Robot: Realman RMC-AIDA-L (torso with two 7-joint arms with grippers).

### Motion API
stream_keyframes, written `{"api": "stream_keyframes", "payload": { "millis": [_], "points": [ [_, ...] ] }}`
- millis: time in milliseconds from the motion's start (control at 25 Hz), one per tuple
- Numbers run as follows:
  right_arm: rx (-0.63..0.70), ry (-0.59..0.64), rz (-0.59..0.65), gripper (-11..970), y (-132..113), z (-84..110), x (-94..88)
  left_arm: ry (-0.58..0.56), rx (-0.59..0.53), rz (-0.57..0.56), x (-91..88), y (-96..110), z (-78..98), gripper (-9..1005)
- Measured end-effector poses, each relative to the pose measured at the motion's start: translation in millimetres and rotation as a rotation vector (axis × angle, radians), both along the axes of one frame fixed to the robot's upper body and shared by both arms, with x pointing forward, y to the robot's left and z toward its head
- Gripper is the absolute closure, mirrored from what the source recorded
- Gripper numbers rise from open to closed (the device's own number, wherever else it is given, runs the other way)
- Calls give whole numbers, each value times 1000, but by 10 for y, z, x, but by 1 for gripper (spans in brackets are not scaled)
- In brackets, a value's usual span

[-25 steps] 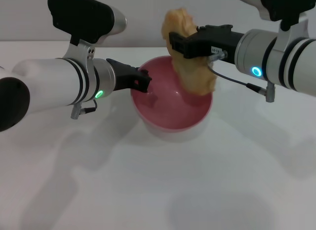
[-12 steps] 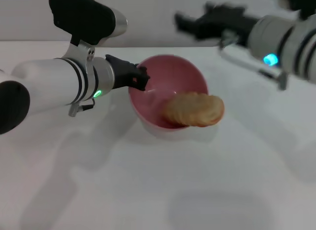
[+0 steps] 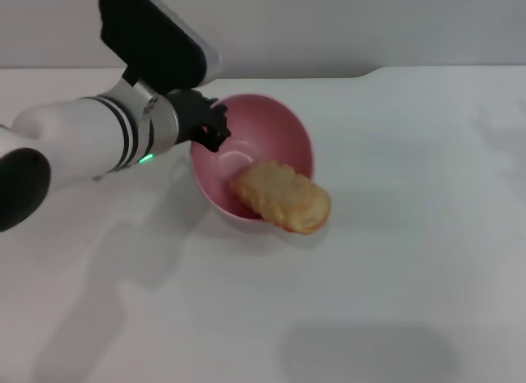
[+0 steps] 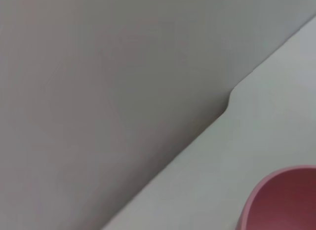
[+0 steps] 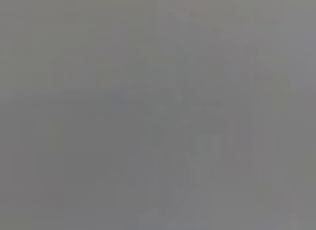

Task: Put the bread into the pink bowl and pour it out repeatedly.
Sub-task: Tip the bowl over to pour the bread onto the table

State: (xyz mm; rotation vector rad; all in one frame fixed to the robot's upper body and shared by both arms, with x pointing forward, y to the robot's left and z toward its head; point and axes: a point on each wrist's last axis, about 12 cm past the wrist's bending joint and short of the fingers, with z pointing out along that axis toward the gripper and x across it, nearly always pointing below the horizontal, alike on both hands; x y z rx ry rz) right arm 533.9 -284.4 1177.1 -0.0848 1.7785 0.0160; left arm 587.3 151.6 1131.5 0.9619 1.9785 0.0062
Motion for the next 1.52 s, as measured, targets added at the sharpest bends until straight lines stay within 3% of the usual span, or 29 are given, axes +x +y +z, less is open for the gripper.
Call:
{"api": "stream_keyframes", "payload": {
  "millis": [240,440,800,1520],
  "points": [
    [43,97,-22,220,-52,-312,-119,-119,137,-55,42,-51,51,934],
    [58,134,3,221,22,-423,-122,-207,261,-100,60,-95,111,933],
    [56,143,20,223,72,-453,-120,-349,510,-183,42,-245,235,932],
    [54,145,28,226,97,-448,-99,-551,801,-250,-110,-438,218,930]
  ]
}}
